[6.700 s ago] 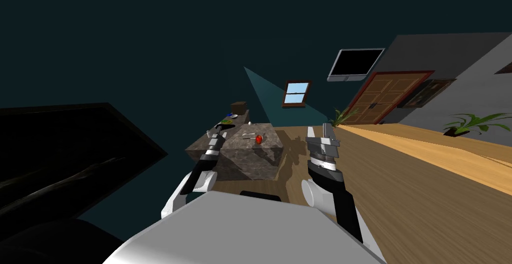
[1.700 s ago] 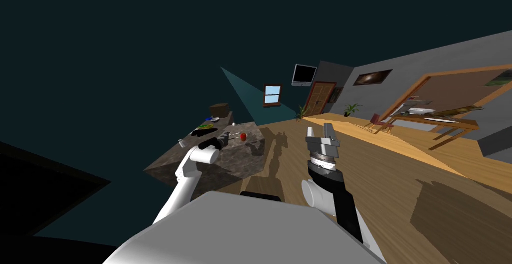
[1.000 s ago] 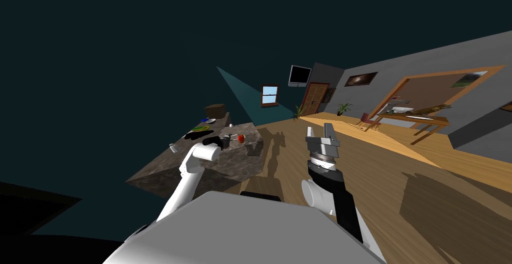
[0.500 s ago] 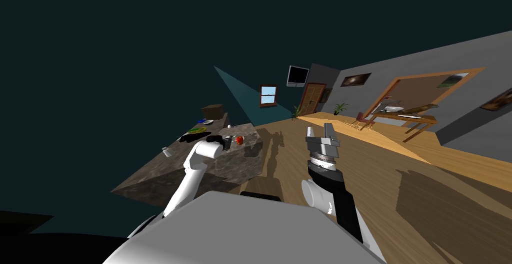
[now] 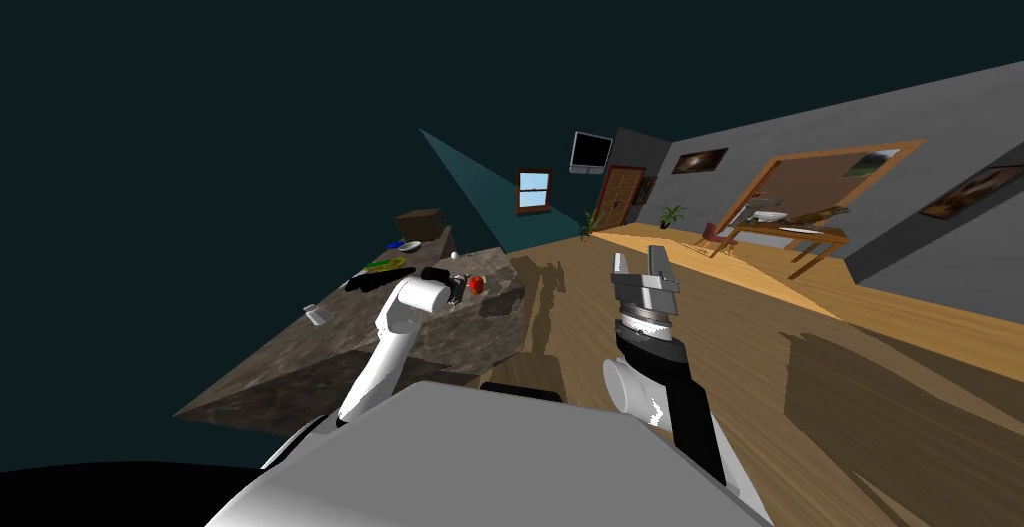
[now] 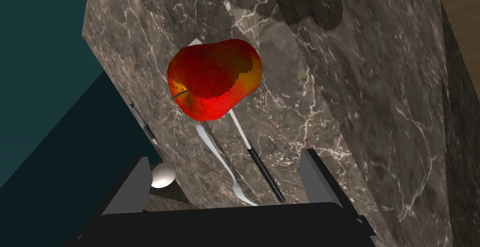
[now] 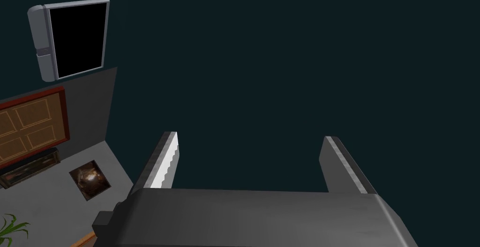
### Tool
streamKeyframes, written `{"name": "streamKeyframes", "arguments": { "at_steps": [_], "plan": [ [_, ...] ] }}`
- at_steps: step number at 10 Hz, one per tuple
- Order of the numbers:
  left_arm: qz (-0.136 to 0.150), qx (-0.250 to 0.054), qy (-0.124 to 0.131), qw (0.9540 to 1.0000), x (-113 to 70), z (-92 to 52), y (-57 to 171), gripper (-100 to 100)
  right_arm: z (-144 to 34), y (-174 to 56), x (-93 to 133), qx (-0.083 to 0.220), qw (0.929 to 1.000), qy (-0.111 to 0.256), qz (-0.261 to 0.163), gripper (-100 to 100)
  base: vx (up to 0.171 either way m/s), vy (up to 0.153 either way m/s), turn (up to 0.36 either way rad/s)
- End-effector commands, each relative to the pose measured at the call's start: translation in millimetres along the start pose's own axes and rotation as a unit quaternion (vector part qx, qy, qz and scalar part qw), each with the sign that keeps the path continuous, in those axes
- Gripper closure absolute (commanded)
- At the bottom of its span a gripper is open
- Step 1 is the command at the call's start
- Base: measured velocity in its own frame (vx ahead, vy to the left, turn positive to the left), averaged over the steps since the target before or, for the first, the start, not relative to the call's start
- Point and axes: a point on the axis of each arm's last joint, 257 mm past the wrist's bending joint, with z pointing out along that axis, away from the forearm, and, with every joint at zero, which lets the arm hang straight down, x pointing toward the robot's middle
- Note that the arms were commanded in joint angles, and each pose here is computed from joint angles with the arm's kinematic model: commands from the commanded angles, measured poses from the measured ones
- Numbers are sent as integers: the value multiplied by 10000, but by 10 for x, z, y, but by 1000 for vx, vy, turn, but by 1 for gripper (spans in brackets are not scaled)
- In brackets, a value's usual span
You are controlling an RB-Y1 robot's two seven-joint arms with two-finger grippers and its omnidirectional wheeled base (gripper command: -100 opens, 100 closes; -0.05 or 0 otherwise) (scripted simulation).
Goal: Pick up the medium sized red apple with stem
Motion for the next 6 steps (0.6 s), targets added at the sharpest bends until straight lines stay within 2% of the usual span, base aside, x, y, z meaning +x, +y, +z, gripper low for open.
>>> {"name": "streamKeyframes", "arguments": {
  "at_steps": [1, 6],
  "plan": [
    [36, -204, 18, 9998, 24, -11, 77, -100, 0, 0, 0, 0, 10000, 0, 0, 0, 69, 27, -35],
    [245, -728, 145, 9969, 182, -39, 238, -100, 0, 0, 0, 0, 10000, 0, 0, 0, 66, 24, -46]
  ]
}}
